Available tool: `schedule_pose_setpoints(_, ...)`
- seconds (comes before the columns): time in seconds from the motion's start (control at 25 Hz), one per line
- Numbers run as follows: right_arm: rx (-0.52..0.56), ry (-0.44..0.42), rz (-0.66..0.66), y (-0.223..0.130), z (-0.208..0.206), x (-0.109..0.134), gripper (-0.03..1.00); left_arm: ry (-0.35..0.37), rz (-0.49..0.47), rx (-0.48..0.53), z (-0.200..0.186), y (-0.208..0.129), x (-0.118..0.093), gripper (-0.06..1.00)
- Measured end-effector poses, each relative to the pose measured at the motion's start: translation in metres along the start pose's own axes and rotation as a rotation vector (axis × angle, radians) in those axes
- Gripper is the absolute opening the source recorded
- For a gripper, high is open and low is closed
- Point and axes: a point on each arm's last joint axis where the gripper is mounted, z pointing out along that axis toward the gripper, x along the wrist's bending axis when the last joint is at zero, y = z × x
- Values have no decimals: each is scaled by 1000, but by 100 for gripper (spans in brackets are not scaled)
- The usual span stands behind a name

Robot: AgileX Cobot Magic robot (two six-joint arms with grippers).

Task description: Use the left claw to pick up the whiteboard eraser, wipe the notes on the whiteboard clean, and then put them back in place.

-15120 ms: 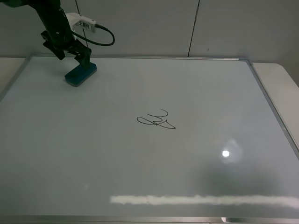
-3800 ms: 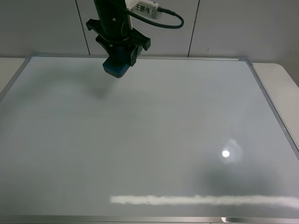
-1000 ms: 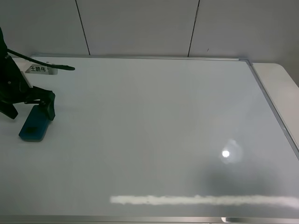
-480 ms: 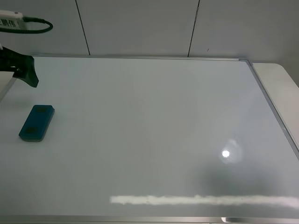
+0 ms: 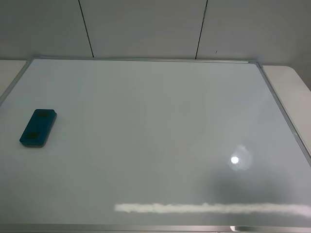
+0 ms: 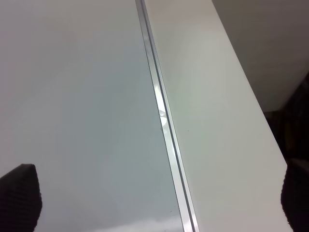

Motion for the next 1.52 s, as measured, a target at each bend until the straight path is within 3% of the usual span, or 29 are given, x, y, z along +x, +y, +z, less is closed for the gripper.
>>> schedule_pose_setpoints(0.4,0,0,0,0,0,0,99,72,4,-244,-76,-77,5,99)
schedule_pose_setpoints(1.04,0,0,0,0,0,0,99,131,-86,-497,-140,-191,8,99)
schedule_pose_setpoints(1.28,0,3,1,0,0,0,99,134,-94,-430,-127,-206,8,99)
schedule_pose_setpoints(1.52,0,3,2,0,0,0,99,57,-130,-414,-104,-204,1,99)
